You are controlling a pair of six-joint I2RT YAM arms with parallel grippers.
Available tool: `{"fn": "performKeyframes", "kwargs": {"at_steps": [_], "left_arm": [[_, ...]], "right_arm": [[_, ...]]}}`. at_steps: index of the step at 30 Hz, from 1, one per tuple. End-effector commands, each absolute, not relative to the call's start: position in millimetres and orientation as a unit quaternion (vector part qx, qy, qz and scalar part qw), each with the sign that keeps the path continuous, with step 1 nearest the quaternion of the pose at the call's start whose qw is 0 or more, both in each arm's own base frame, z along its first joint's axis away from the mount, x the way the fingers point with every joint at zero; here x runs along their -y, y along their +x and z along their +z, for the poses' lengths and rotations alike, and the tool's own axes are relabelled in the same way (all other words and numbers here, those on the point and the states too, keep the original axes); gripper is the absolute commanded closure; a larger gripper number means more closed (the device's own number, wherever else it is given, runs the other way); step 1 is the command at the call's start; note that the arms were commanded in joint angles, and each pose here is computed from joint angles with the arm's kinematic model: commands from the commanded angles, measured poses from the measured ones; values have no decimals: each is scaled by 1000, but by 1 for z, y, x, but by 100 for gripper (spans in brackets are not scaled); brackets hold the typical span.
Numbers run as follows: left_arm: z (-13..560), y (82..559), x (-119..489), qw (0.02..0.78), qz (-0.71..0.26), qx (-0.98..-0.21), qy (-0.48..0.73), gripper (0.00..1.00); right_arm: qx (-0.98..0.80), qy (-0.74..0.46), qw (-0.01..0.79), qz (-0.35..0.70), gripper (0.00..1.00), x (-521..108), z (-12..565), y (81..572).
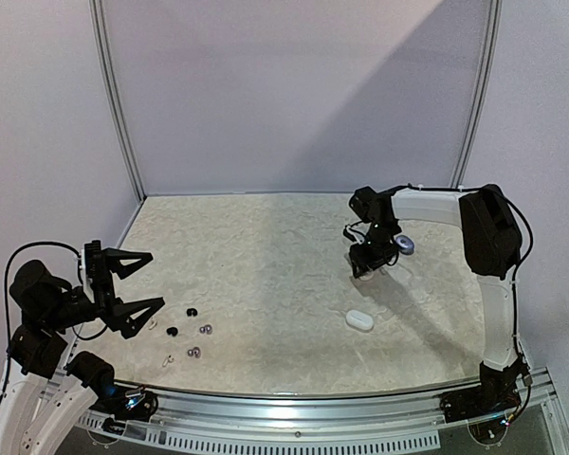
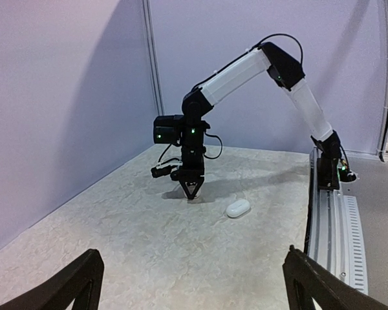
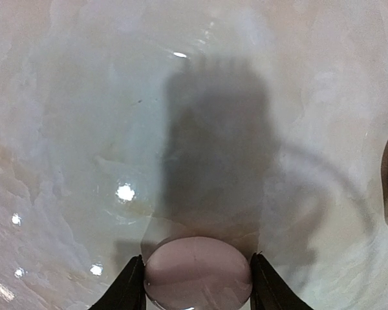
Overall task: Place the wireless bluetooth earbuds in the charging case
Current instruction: Pick up the charging case from the center of the board, then pass from the right arm to the left
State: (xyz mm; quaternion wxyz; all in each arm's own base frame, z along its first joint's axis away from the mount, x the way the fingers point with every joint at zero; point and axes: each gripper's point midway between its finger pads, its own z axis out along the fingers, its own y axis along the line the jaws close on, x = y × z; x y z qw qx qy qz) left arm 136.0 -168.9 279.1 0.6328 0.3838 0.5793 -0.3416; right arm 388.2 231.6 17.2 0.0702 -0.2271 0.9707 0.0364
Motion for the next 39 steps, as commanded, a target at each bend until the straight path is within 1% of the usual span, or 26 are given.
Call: {"fn": "performKeyframes", "kwargs": {"at_steps": [1, 3, 5, 6, 7, 9, 11, 13, 16, 18, 22, 29, 33, 36, 38, 39], "left_arm": [[277, 138, 168, 633, -339, -583, 380, 1], [281, 141, 166, 638, -334, -588, 369, 1], [287, 148, 162, 641, -331, -601, 344, 1], [292, 154, 158, 644, -330, -611, 320, 1], [295, 162, 153, 643, -331, -628, 287, 3], [300, 172, 146, 636, -343, -651, 233, 8], [303, 174, 147, 615, -372, -665, 202, 12], [300, 174, 151, 587, -402, -679, 182, 14], [297, 169, 165, 531, -462, -688, 178, 15], [296, 165, 172, 504, -487, -690, 184, 15], [300, 160, 175, 498, -489, -687, 202, 13], [308, 157, 179, 500, -506, -670, 212, 19], [303, 160, 181, 493, -511, -673, 208, 27], [302, 161, 183, 489, -515, -672, 208, 29], [304, 161, 184, 492, -515, -670, 211, 35], [305, 161, 184, 493, -514, -669, 212, 39]], "right_arm": [[-961, -255, 108, 17, 69, -249, 45, 391], [-943, -289, 166, 3, 70, -273, 74, 393], [-906, -334, 261, -14, 71, -308, 122, 391], [-881, -361, 305, -25, 71, -327, 141, 387], [-851, -381, 362, -23, 71, -350, 173, 379], [-785, -430, 446, -18, 71, -394, 217, 353], [-710, -474, 520, 0, 71, -442, 258, 312], [-644, -509, 571, 0, 70, -476, 287, 279], [-578, -546, 606, -18, 70, -516, 315, 245], [-553, -569, 608, -32, 70, -538, 315, 229], [-503, -609, 613, -34, 71, -569, 312, 199], [-467, -642, 608, -13, 71, -593, 313, 168], [-455, -648, 611, 2, 72, -602, 317, 155], [-447, -656, 608, 25, 72, -609, 318, 146], [-443, -659, 607, 31, 72, -613, 316, 142], [-442, -661, 605, 33, 72, -614, 316, 141]]}}
